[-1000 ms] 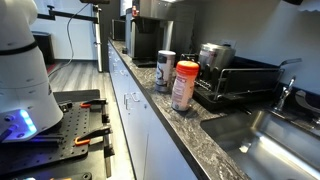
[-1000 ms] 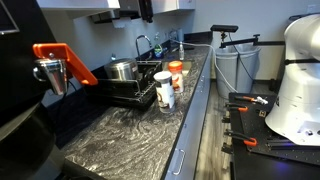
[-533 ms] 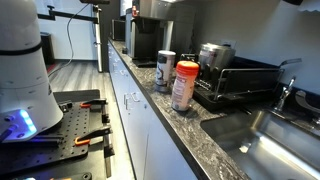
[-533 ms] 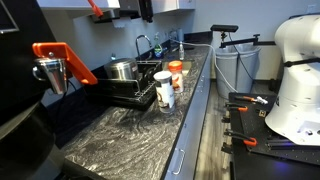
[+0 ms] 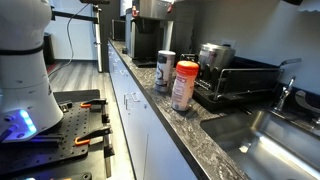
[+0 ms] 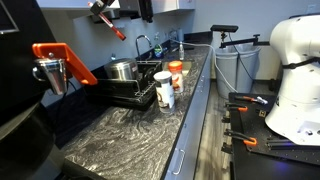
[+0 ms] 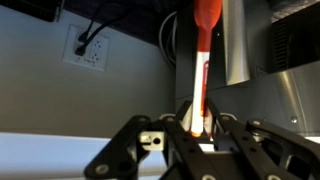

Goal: Pick up the pen and put it on the countertop.

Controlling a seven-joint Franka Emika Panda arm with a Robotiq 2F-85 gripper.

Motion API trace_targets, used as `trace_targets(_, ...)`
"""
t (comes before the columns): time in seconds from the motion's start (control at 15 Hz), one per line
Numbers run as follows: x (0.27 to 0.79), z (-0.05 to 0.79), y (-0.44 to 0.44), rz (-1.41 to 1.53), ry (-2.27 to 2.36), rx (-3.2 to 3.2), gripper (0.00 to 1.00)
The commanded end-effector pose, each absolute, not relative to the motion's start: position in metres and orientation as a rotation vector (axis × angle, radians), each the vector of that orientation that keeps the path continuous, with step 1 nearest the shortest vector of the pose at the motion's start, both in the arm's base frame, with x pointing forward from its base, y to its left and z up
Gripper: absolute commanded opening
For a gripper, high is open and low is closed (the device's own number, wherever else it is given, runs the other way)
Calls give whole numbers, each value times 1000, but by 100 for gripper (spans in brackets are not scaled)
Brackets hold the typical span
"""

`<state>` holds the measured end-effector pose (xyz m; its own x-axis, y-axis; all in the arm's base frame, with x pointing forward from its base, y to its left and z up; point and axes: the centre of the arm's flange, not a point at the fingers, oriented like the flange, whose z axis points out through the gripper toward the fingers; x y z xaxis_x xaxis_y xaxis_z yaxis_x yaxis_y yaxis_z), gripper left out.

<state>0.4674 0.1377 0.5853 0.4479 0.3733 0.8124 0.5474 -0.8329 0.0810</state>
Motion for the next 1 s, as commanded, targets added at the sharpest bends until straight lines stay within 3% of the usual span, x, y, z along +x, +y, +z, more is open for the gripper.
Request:
trace_targets(0.0,470,572,127,-1202,-880,-2506,4)
trace_targets(0.73,482,503,162,-850,-1044,-2527,4)
trace_targets(0.8,472,509,158,-877,-1019,-2530,17)
trace_targets(0.93,474,499,163,-853,-1030,-2540,17)
